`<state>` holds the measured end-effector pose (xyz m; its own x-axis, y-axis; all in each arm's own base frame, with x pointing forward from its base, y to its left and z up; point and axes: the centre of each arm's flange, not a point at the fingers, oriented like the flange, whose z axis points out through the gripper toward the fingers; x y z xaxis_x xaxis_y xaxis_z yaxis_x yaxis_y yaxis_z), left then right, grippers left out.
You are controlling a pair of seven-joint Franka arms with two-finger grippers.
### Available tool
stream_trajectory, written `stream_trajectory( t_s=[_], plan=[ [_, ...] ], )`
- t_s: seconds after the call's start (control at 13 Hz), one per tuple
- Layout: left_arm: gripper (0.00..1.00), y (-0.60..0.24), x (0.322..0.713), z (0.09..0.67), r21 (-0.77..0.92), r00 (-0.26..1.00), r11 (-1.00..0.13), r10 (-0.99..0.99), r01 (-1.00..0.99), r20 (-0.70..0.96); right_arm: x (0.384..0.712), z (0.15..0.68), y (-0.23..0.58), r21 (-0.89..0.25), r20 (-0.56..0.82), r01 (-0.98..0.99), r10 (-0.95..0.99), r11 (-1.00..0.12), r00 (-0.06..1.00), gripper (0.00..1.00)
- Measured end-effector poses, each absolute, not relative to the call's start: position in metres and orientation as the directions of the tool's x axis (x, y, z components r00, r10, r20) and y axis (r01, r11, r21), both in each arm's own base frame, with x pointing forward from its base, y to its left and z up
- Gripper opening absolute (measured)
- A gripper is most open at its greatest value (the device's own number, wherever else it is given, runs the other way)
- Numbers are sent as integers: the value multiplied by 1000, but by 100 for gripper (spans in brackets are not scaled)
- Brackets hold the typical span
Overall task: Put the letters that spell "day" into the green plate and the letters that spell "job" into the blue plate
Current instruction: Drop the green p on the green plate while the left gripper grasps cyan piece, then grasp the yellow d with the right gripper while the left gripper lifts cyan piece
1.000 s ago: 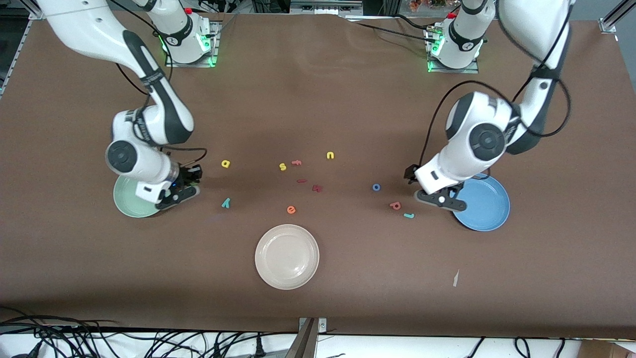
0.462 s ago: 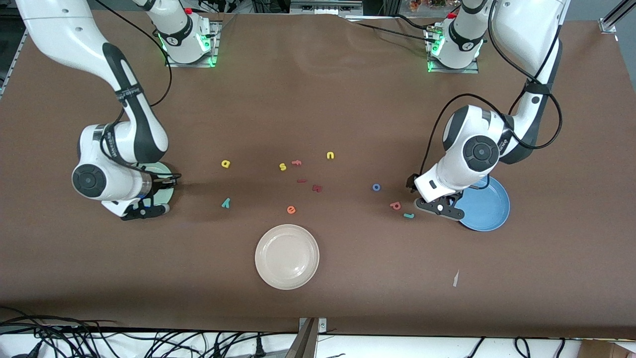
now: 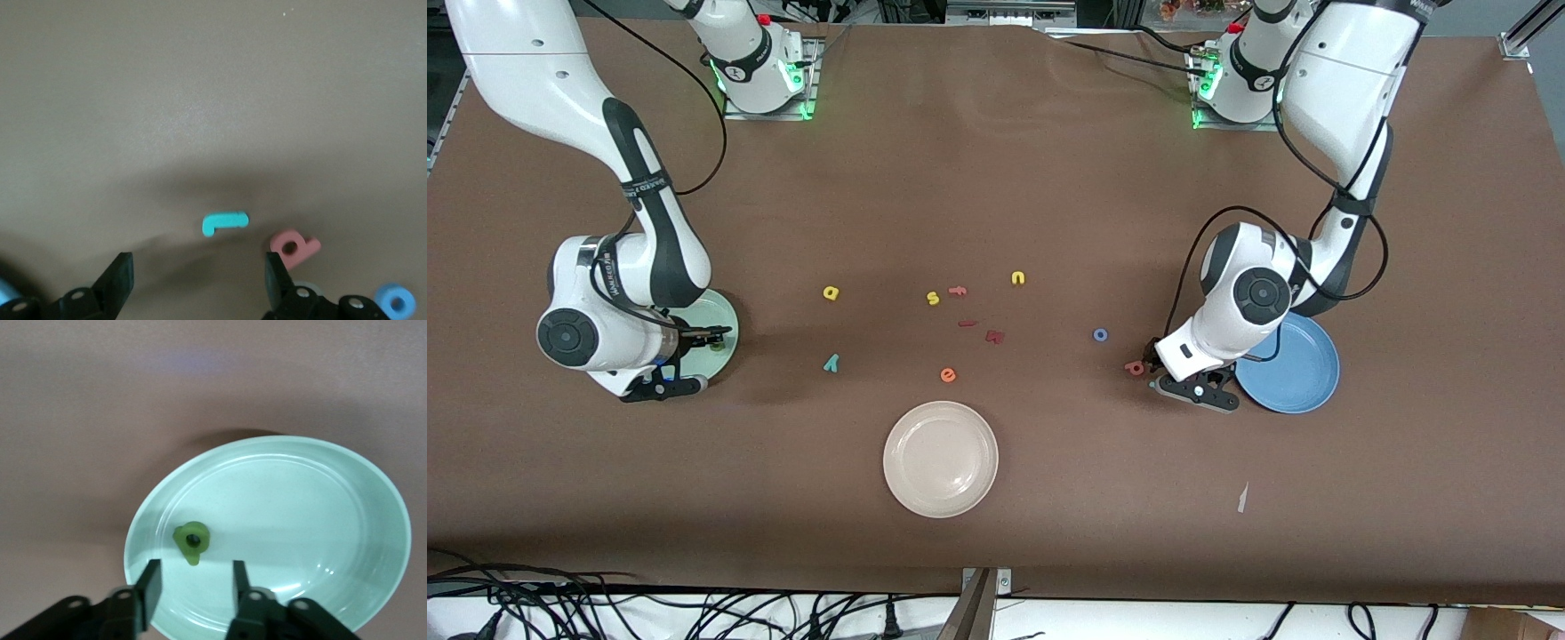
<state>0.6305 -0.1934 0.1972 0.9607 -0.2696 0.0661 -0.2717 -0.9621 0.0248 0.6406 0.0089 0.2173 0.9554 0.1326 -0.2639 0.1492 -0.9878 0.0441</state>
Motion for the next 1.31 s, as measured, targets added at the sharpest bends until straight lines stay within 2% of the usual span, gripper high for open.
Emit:
stream_trajectory(
  t_s=[0.31,0.46,0.69,0.77,0.92,1.08,1.15,1.23,1.31],
  plan=[
    [89,-199,630,186,25,959,-960,-277,-279,62,639,239,64,22,-270,47,40,-999,962,99],
    [89,-204,630,181,26,956,-958,-283,-286,80,632,252,102,36,-263,-94,-100,-995,959,100],
    [83,-209,630,173,27,953,-956,-290,-293,89,601,270,149,74,-243,-271,-281,-960,928,100],
    [74,-210,630,173,27,952,-955,-291,-294,92,591,274,155,77,-220,-313,-322,-947,921,100],
    [69,-211,631,173,27,952,-955,-292,-296,94,570,268,162,57,-156,-408,-412,-911,898,100],
    [49,-211,632,174,27,951,-954,-294,-297,97,537,253,184,13,-107,-446,-445,-895,889,100],
    [49,-211,632,174,27,951,-954,-294,-298,97,523,243,191,-12,-87,-456,-454,-890,887,100],
    [56,-210,632,174,26,951,-955,-293,-296,96,511,233,193,-29,-73,-464,-461,-886,885,100],
    [56,-210,632,173,25,952,-955,-292,-296,96,503,224,190,-37,-68,-468,-465,-883,883,100]
  ],
)
